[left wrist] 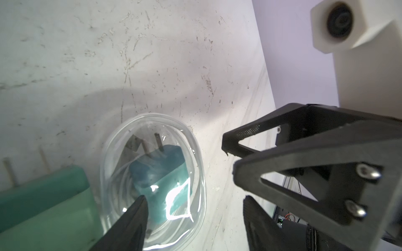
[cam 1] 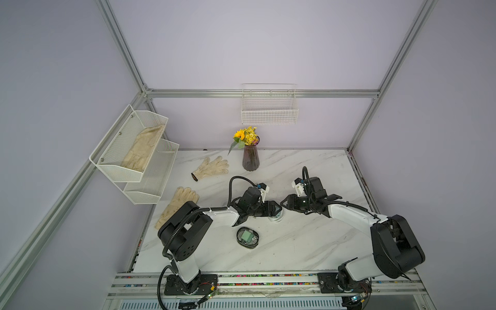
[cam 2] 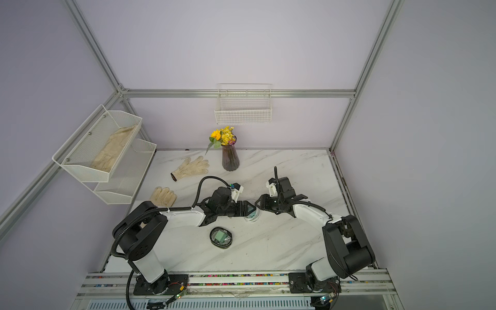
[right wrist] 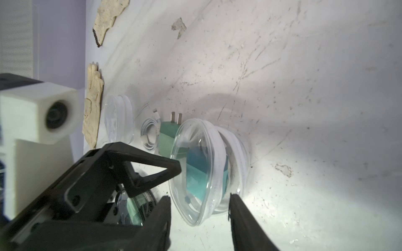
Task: Pack away charging kits
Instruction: Place the plug in the storage bag, then close the storage bag at the center of the board.
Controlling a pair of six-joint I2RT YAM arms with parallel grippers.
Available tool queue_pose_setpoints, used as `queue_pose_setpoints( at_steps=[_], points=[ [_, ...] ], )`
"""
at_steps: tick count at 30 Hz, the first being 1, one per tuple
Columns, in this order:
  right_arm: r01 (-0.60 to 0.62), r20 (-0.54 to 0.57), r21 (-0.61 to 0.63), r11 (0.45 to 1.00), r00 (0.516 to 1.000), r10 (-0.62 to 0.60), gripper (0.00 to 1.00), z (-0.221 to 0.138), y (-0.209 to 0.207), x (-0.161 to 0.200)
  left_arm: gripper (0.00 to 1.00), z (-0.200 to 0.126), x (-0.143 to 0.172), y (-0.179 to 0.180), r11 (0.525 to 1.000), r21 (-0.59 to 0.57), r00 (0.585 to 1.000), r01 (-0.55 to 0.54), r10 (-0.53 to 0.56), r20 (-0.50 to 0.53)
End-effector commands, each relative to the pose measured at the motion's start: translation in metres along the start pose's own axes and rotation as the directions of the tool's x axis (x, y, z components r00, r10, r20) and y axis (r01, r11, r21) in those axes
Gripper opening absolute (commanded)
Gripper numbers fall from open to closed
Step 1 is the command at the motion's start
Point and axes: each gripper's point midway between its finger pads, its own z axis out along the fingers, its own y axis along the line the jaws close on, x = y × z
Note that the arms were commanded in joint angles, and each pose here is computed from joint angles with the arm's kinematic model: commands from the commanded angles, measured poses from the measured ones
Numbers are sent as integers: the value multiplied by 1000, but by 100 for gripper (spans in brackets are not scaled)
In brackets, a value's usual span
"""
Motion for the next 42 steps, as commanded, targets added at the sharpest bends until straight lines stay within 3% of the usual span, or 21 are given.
queue_pose_setpoints(
  at_steps=[1,3,10,14,27,36,42],
  points=[
    [29,1,-18,999,1000,-29,45,7,4,-6,69,-20,-33,-28,997,22,995,-77,75,67],
    [28,5,-34,999,1000,-28,42,10,5,-8,69,-23,-33,-27,997,9,995,-81,80,64],
    [5,-50,-61,998,999,-8,11,28,0,1,69,-23,-31,-21,998,-7,996,-70,70,45],
    [-7,-71,-49,999,997,3,0,29,-7,11,69,-22,-34,-19,997,-16,997,-72,73,40],
    [11,-55,199,980,999,0,0,0,-49,6,69,-13,-28,-15,1000,-28,1000,-5,5,4],
    [88,-56,177,980,995,-79,0,-13,-33,-6,72,12,-19,-14,997,-47,996,57,-59,-64],
    [103,-91,166,981,992,-89,0,-8,-37,1,73,23,-20,-10,995,-56,995,81,-84,-52]
  ],
)
